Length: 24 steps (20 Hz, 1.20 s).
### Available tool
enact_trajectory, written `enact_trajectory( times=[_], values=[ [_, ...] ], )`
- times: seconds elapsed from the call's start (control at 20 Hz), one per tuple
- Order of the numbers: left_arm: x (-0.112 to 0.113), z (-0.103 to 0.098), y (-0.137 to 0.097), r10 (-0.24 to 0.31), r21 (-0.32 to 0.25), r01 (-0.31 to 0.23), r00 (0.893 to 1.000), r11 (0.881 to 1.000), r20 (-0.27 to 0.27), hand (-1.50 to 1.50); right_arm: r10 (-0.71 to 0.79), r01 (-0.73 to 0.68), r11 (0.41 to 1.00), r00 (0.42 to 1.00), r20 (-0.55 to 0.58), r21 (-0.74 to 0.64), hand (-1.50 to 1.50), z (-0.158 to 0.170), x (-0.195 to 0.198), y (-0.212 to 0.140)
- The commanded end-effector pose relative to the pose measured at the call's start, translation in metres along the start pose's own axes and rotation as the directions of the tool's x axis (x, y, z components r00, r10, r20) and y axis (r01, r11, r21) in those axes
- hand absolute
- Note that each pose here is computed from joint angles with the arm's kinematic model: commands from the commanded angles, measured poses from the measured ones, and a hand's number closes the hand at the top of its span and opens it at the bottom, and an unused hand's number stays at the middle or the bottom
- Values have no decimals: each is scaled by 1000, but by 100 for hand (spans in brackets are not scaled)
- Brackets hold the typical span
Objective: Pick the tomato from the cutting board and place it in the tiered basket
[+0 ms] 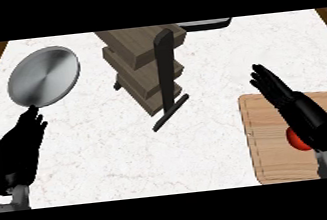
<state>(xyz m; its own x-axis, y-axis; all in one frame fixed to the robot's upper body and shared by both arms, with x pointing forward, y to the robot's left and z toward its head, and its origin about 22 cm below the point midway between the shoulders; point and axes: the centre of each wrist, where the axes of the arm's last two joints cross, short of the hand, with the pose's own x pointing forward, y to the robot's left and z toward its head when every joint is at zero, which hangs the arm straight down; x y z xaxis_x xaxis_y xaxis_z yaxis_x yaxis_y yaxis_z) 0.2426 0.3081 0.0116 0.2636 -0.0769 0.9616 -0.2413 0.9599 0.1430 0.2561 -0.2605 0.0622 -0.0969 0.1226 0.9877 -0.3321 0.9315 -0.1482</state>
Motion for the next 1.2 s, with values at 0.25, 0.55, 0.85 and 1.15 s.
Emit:
enact_trajectory(
  times=[0.25, 0.55, 0.85, 1.15],
  values=[
    [24, 2, -4, -31, -178, 57, 989, 982, 146, 0, 57, -27, 997, 907, 417, -76, 150, 14, 27, 13],
    [26, -3, -6, -2, -226, 29, 993, 974, 118, 0, 186, -177, 695, 980, -63, -697, -150, 53, -59, -17],
    [26, 0, -15, 2, -245, 25, 994, 969, 107, 0, 489, -481, 639, 856, -165, -600, -150, 85, -16, -34],
    [36, -2, -6, -1, -254, 31, 993, 967, 119, 0, 703, -833, 499, 550, -451, -239, -150, 106, 14, -64]
  ],
)
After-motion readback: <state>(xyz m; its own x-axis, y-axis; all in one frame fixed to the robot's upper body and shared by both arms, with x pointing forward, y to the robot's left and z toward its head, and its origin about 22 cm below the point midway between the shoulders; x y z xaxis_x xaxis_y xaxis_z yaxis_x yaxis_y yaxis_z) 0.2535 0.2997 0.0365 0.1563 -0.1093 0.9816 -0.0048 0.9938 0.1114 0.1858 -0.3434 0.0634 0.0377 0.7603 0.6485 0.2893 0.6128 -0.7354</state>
